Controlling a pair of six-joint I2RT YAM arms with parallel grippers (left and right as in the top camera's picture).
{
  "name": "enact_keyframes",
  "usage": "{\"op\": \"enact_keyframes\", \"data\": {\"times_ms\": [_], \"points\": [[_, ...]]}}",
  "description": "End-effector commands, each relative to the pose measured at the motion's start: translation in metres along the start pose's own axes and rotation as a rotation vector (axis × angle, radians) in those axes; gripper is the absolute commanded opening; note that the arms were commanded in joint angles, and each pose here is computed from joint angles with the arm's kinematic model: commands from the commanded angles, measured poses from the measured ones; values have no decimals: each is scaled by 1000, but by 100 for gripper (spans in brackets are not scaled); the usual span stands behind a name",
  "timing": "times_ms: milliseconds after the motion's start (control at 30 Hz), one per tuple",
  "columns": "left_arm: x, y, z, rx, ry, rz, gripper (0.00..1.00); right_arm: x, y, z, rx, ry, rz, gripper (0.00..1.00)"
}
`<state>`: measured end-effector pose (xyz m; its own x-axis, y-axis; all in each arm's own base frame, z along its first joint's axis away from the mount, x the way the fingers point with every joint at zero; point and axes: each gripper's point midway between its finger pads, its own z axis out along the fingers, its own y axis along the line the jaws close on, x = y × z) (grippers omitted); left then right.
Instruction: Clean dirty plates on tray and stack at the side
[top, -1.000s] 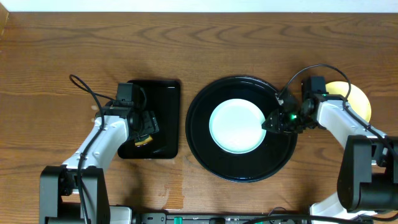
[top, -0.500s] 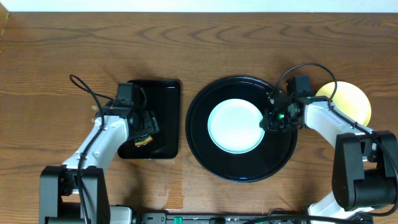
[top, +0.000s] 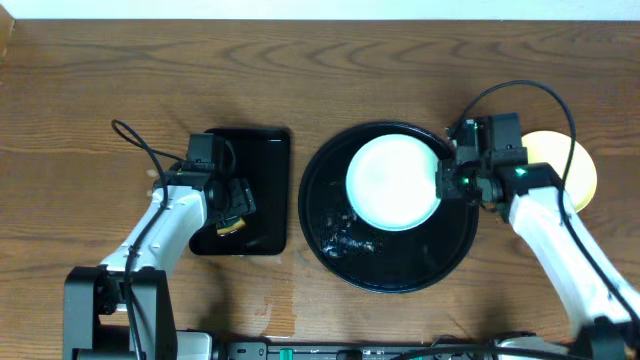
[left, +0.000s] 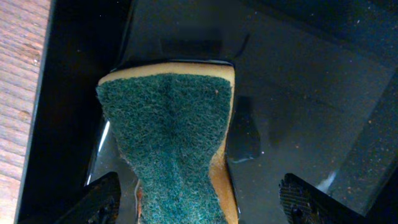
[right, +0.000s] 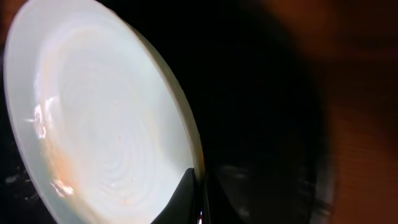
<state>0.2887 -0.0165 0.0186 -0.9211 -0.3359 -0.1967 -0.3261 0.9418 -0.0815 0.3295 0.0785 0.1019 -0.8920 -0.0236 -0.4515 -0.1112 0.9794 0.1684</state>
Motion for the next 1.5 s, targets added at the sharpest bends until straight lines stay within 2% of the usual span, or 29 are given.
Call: {"op": "enact_keyframes", "data": {"times_ms": [0, 300, 467, 633, 700, 767, 900, 1100, 1167, 1300, 1467], "points": [[2, 2, 1, -5, 8, 8, 82, -18, -19, -29, 234, -116, -46, 1], [2, 2, 1, -5, 8, 8, 82, -32, -2, -74, 571, -280, -277, 1], [2, 2, 1, -5, 8, 8, 82, -31, 27, -78, 580, -324, -392, 1], [2, 2, 1, -5, 8, 8, 82, -30, 40, -79, 567, -340, -434, 1], [2, 2, 1, -5, 8, 8, 82, -26, 37, -77, 556, -323, -406, 1], [2, 2, 1, -5, 8, 8, 82, -19, 25, -72, 537, -286, -304, 1], [2, 2, 1, -5, 8, 8, 82, 0, -2, -43, 362, -114, -87, 2], [2, 2, 1, -5, 8, 8, 82, 19, -29, -6, -32, 100, 188, 20], [2, 2, 1, -5, 8, 8, 82, 26, -36, 3, -108, 152, 255, 25], [2, 2, 1, -5, 8, 8, 82, 47, -57, 23, -100, 257, 351, 31], [2, 2, 1, -5, 7, 8, 83, 60, -55, 37, -128, 323, 325, 26]]}}
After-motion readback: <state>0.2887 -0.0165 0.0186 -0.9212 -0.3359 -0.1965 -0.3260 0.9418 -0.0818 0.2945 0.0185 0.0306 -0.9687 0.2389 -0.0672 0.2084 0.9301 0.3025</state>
